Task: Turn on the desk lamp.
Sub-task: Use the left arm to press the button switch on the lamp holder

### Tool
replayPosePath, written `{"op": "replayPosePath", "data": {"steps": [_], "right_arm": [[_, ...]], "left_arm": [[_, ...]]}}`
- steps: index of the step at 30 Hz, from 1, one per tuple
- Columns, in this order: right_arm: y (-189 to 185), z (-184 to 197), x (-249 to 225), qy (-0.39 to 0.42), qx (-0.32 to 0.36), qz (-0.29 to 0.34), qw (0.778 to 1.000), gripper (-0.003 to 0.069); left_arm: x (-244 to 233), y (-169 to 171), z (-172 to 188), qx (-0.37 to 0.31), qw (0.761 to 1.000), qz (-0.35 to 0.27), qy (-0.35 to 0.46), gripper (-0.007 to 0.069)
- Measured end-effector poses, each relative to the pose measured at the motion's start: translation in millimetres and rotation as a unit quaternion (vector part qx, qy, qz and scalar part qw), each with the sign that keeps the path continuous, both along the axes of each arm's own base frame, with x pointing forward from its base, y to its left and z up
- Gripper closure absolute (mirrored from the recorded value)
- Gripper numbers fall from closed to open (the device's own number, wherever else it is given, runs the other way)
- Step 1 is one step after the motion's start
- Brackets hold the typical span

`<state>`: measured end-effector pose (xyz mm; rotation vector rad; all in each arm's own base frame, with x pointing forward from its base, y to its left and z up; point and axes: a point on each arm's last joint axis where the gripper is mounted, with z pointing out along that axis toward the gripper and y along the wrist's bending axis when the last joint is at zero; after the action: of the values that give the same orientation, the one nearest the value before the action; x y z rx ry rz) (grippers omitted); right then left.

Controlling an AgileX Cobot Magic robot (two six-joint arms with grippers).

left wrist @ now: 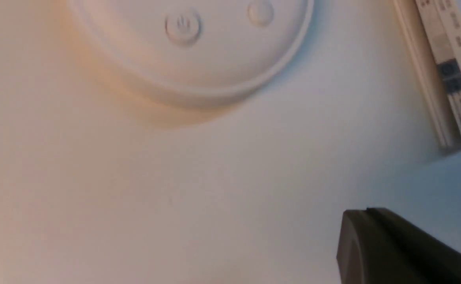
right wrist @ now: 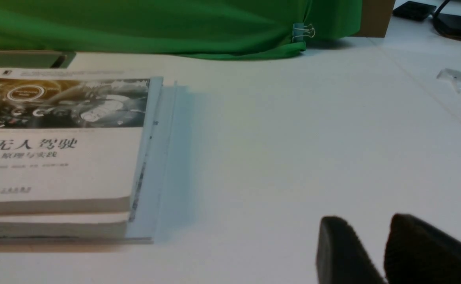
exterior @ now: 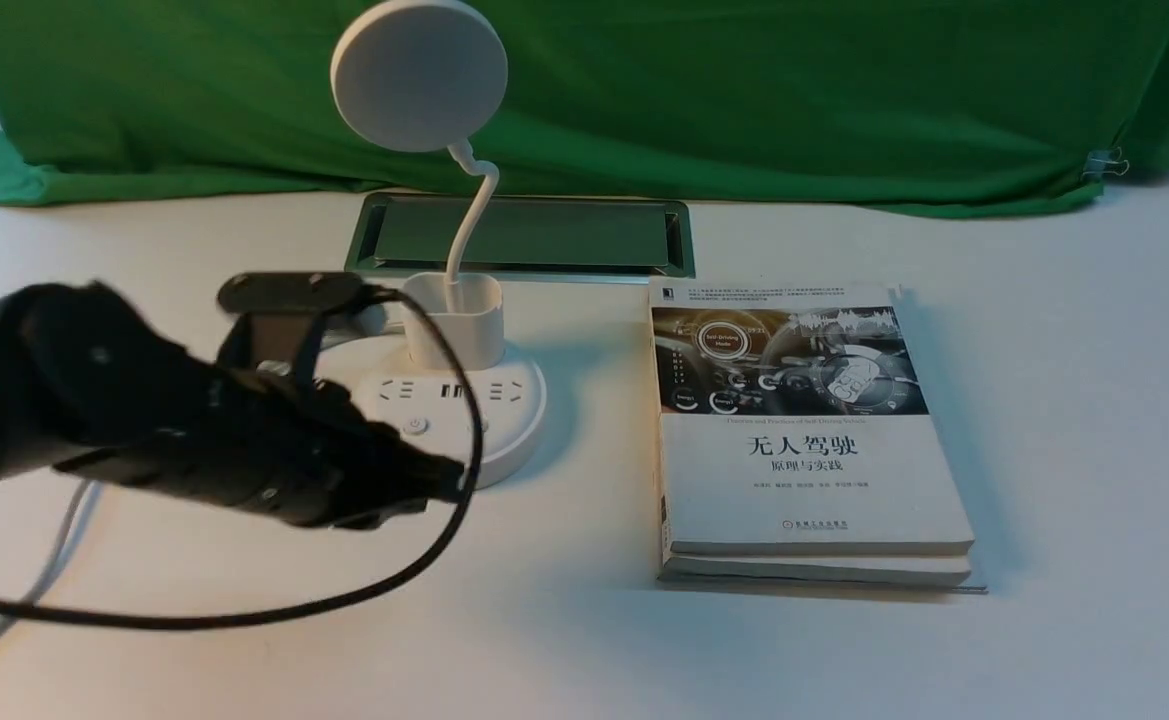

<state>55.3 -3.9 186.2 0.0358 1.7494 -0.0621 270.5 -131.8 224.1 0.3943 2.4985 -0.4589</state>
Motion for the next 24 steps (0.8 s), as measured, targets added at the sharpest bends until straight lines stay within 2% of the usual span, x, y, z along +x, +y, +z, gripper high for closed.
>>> {"op": "replayPosePath", "data": {"steps": [4,8,14,24], "right_arm": [[0.0,0.0,0.0,0.000,0.000,0.000,1.000,0.0418],[0.0,0.0,0.0,0.000,0.000,0.000,1.000,0.0418],[0.0,0.0,0.0,0.000,0.000,0.000,1.000,0.0418],[0.0,0.0,0.0,0.000,0.000,0.000,1.000,0.0418]], "left_arm": [[25.1,-14.9,1.1,0.018,0.999,0.004,-0.035,0.0622],[51.1,-24.2,-13.8,0.043,0.998,-0.002,-0.053,0.0622],[64.9,-28.4,-34.9,0.058,0.997,-0.005,-0.055,0.0622],[71.5,-30.3,-42.5,0.055,0.996,0.003,-0.066,0.0622]]}}
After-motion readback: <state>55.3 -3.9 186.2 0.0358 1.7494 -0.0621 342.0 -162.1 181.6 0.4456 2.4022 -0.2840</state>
